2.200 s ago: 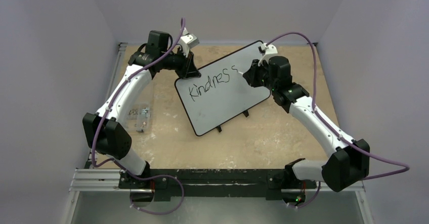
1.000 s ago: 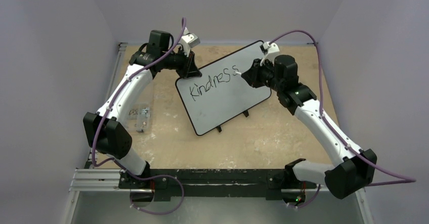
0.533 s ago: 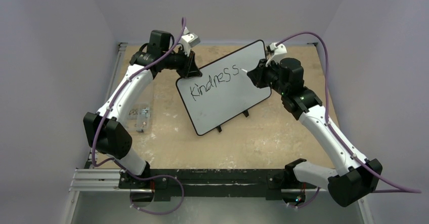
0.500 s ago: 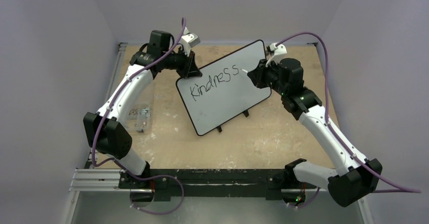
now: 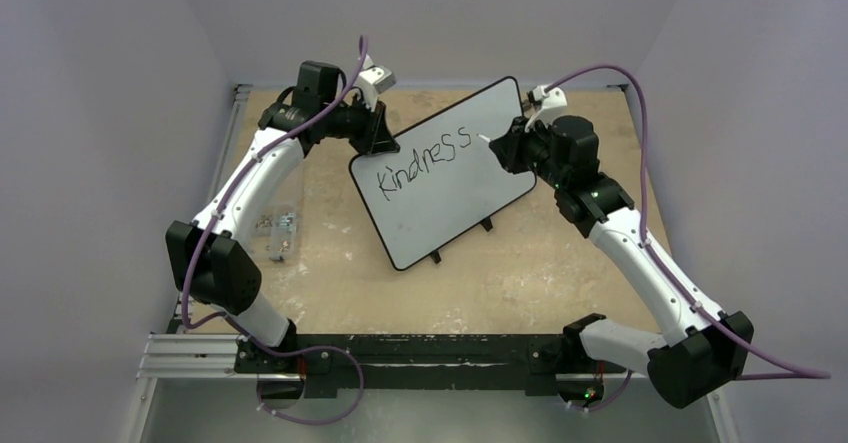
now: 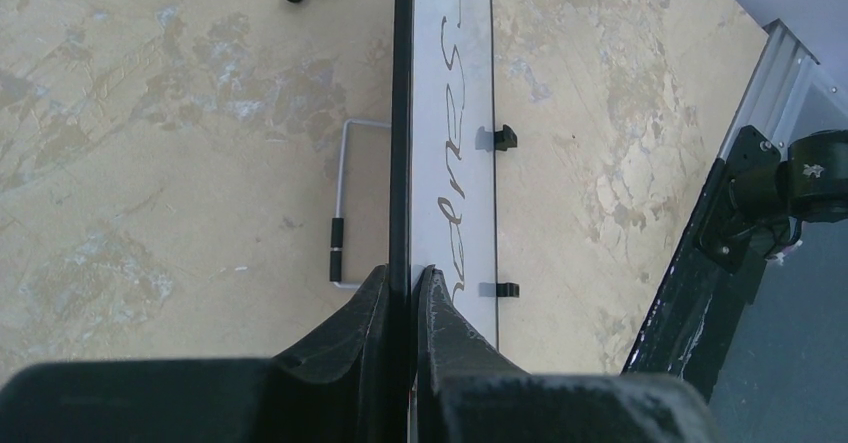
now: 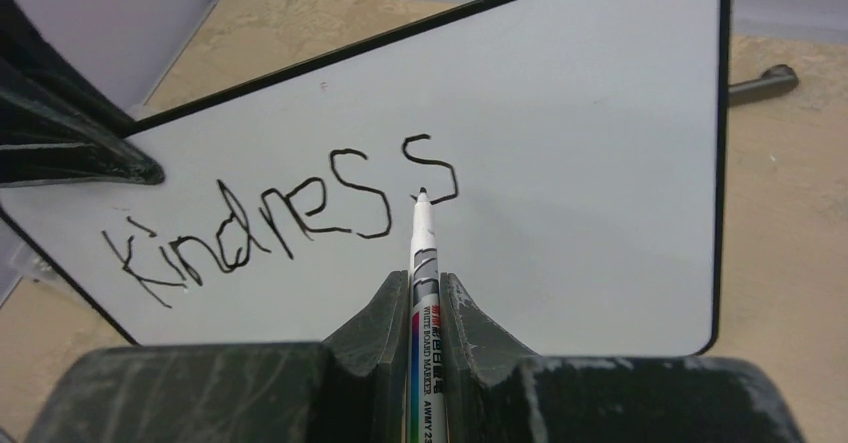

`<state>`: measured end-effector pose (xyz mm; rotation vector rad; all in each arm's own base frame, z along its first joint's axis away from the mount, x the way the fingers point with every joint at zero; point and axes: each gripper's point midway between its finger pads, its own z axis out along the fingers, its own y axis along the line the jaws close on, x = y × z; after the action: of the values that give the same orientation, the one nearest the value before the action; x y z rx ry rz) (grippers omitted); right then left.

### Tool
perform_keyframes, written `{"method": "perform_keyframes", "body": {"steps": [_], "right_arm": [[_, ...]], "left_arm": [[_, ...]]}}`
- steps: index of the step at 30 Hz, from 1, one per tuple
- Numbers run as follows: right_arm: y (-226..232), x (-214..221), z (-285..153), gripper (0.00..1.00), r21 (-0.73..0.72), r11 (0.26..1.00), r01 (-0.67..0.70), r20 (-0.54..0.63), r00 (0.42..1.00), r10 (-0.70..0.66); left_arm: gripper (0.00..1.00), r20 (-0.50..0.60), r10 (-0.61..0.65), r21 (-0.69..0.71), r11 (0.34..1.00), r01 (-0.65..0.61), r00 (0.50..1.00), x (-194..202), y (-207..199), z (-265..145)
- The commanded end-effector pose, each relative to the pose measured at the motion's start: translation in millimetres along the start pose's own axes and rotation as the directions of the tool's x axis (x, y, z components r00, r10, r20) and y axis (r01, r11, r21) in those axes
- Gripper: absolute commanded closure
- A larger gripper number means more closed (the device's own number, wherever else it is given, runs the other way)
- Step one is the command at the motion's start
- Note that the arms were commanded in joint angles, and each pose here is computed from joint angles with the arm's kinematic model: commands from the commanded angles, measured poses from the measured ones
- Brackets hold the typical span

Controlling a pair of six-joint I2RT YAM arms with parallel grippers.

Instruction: Write a sentence on the whiteboard

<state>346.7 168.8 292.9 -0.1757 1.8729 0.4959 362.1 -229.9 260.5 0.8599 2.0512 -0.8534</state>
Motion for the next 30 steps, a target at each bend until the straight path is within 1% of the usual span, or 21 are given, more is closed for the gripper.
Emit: {"method": "perform_keyframes", "body": {"steps": [1, 6, 10, 16, 21, 30], "right_arm": [[30.6, 1.8, 1.2, 1.0, -0.18, 0.984, 0.007, 0.007, 1.0, -0.006], [55.0, 35.2, -1.4, 1.0, -0.325, 0.946, -0.003, -0.07, 0.997, -0.021], [86.7, 65.2, -1.9, 1.0, -0.44, 0.898, 0.014, -0.13, 0.988, -0.079], [128.6, 94.8, -3.4, 1.0, -0.556, 0.831, 0.035, -0.163, 0.975, -0.15], [143.9, 107.1, 0.6, 1.0, -0.585, 0.81, 0.036, -0.171, 0.971, -0.166], [156.3, 127.4, 2.2, 1.0, -0.613, 0.789, 0.05, -0.19, 0.959, -0.209]], "left_arm": [[1.0, -0.122, 0.01, -0.156, 0.987, -0.029, 0.993, 32.2, 34.9, 8.9], [1.0, -0.133, -0.001, -0.169, 0.985, -0.022, 0.991, 35.6, 39.6, 11.0], [1.0, -0.139, -0.024, -0.167, 0.986, 0.001, 0.99, 39.4, 45.2, 14.6], [1.0, -0.142, -0.042, -0.17, 0.985, 0.018, 0.989, 42.8, 50.7, 16.3], [1.0, -0.147, -0.049, -0.174, 0.985, 0.023, 0.988, 45.5, 54.4, 16.7], [1.0, -0.151, -0.062, -0.186, 0.982, 0.034, 0.987, 49.0, 61.0, 16.2]]}}
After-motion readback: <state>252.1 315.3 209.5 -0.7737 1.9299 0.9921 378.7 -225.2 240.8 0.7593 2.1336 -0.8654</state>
